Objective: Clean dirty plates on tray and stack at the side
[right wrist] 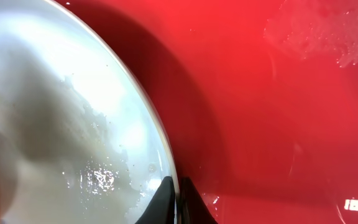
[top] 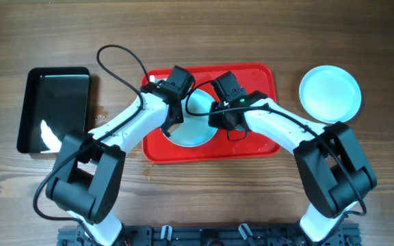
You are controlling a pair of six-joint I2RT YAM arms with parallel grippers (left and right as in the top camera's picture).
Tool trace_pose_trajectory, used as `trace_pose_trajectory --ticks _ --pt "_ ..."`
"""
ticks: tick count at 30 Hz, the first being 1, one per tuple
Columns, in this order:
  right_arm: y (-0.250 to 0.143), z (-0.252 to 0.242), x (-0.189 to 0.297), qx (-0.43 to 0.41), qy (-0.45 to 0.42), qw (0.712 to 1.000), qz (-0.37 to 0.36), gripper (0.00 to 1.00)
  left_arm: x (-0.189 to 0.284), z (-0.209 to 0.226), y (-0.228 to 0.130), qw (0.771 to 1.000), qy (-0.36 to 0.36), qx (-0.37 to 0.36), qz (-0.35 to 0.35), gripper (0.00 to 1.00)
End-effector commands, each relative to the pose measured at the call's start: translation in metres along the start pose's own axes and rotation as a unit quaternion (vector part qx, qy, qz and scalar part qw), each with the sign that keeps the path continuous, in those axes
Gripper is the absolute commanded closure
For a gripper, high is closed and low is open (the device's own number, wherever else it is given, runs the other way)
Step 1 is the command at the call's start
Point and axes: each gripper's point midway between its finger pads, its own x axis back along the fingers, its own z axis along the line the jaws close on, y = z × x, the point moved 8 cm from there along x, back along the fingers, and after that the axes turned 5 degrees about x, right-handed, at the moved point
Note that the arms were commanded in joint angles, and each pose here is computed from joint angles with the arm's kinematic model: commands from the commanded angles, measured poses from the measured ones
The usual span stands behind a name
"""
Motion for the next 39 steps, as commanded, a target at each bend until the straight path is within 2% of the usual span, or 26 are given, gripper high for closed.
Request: trace_pose_trajectory --ticks 1,8,11,16,19,23,28,32,36,39 --pt "-0.002 -0.011 0.0 -0.009 -0.032 0.999 -0.009 0.96 0.004 0.016 0.013 0.995 0.076 0.0 -0.06 0.96" --pt "-0.002 -0.011 0.0 -0.009 -0.032 0.999 -0.01 0.96 0.043 0.022 0.025 0.992 0.037 0.042 -0.109 0.96" --pt "-0.002 -0.011 0.0 -0.013 -0.031 0.999 -0.01 0.96 0.062 0.018 0.028 0.992 -0.019 0.055 -0.114 0.96" --pt "-0.002 -0.011 0.0 -0.013 -0.029 0.999 -0.009 0.96 0.061 -0.004 0.021 0.99 -0.118 0.049 -0.057 0.96" --pt "-0.002 -0.01 0.0 -0.019 -0.029 0.999 -0.009 0.96 0.052 -0.024 0.016 0.982 -0.186 0.04 -0.009 0.96" --pt "-0.002 -0.01 0.0 -0.02 -0.029 0.999 -0.009 0.96 0.035 -0.04 0.009 0.974 -0.219 0.031 0.039 0.96" --pt "-0.002 -0.011 0.0 -0.02 -0.029 0.999 -0.009 0.96 0.009 -0.048 -0.004 0.972 -0.215 0.023 0.093 0.96" --pt "-0.002 -0.011 0.0 -0.02 -0.029 0.999 -0.009 0.96 -0.003 -0.039 -0.009 0.979 -0.175 0.022 0.107 0.96" --pt "-0.002 -0.011 0.0 -0.019 -0.029 0.999 -0.009 0.96 -0.01 -0.008 -0.004 0.994 -0.067 0.031 0.078 0.96" --pt "-0.002 -0.011 0.0 -0.02 -0.029 0.999 -0.009 0.96 -0.014 0.017 0.0 0.997 0.012 0.035 0.064 0.96"
